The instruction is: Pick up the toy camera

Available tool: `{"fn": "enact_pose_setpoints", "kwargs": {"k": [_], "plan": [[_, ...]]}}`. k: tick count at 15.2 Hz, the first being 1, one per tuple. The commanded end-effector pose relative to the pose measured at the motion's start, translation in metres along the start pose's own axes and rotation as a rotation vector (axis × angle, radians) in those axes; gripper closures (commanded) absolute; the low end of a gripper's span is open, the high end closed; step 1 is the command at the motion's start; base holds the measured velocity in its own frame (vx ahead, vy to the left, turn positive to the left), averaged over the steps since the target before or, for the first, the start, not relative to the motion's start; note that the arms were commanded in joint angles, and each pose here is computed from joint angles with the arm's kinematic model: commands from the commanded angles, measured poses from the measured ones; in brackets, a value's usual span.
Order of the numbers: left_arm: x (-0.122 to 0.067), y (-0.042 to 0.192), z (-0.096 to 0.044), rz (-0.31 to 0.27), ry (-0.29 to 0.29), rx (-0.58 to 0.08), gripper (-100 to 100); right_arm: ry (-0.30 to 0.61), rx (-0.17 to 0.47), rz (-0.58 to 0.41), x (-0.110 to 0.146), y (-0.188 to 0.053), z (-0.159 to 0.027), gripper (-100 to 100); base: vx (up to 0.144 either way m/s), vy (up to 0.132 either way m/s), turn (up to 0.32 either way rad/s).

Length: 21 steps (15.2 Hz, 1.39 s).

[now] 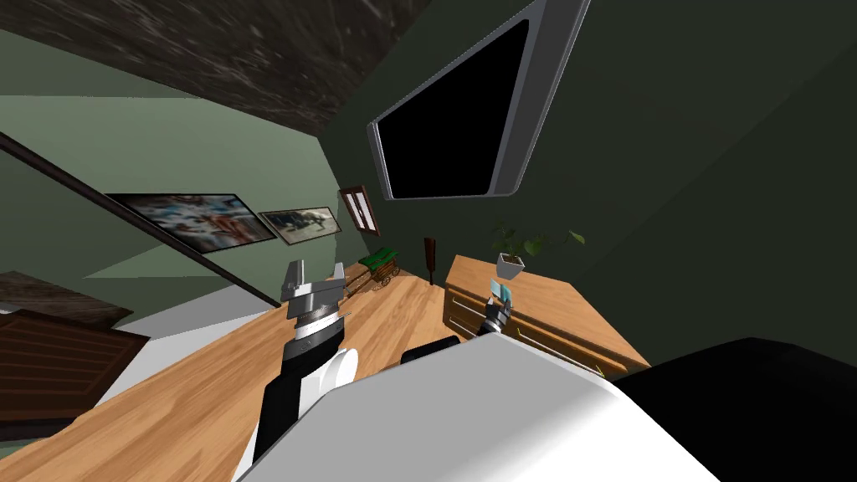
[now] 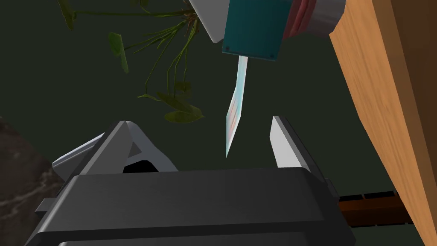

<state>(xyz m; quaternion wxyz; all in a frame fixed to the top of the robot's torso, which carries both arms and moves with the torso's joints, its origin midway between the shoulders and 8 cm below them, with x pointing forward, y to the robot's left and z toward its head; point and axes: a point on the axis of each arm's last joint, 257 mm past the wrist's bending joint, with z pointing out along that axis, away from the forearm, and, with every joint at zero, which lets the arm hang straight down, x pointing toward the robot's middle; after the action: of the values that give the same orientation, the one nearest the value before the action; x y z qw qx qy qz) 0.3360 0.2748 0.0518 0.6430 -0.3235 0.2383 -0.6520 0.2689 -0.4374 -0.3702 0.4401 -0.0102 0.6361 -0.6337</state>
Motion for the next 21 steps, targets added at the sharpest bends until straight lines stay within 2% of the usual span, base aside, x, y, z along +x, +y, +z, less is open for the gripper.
{"fn": "enact_pose_setpoints", "kwargs": {"k": [1, 7, 14, 15, 17, 18, 19, 21], "plan": [[0.0, 0.0, 0.0, 0.0, 0.0, 0.0, 0, -0.03, 0.003, 0.027, -0.014, 0.003, -0.008, -100, -0.004, -0.099, 0.14], [0.0, 0.0, 0.0, 0.0, 0.0, 0.0, 0, -0.047, 0.003, 0.043, -0.023, 0.005, -0.012, -100, -0.001, -0.06, 0.054], [0.0, 0.0, 0.0, 0.0, 0.0, 0.0, 0, -0.047, 0.003, 0.043, -0.023, 0.005, -0.012, -100, 0.0, -0.005, 0.003], [0.0, 0.0, 0.0, 0.0, 0.0, 0.0, 0, -0.095, -0.014, 0.075, -0.037, 0.008, -0.015, -100, 0.001, -0.042, 0.023], [0.0, 0.0, 0.0, 0.0, 0.0, 0.0, 0, -0.108, -0.018, 0.083, -0.041, 0.009, -0.016, -100, 0.001, -0.09, 0.041], [0.0, 0.0, 0.0, 0.0, 0.0, 0.0, 0, -0.094, -0.013, 0.074, -0.037, 0.008, -0.015, -100, 0.003, -0.049, -0.007], [0.0, 0.0, 0.0, 0.0, 0.0, 0.0, 0, -0.105, -0.006, 0.078, -0.051, 0.009, -0.003, -100, -0.006, -0.015, -0.02], [0.0, 0.0, 0.0, 0.0, 0.0, 0.0, 0, -0.111, -0.001, 0.08, -0.06, 0.009, 0.005, -100, 0.0, -0.009, -0.026]]}}
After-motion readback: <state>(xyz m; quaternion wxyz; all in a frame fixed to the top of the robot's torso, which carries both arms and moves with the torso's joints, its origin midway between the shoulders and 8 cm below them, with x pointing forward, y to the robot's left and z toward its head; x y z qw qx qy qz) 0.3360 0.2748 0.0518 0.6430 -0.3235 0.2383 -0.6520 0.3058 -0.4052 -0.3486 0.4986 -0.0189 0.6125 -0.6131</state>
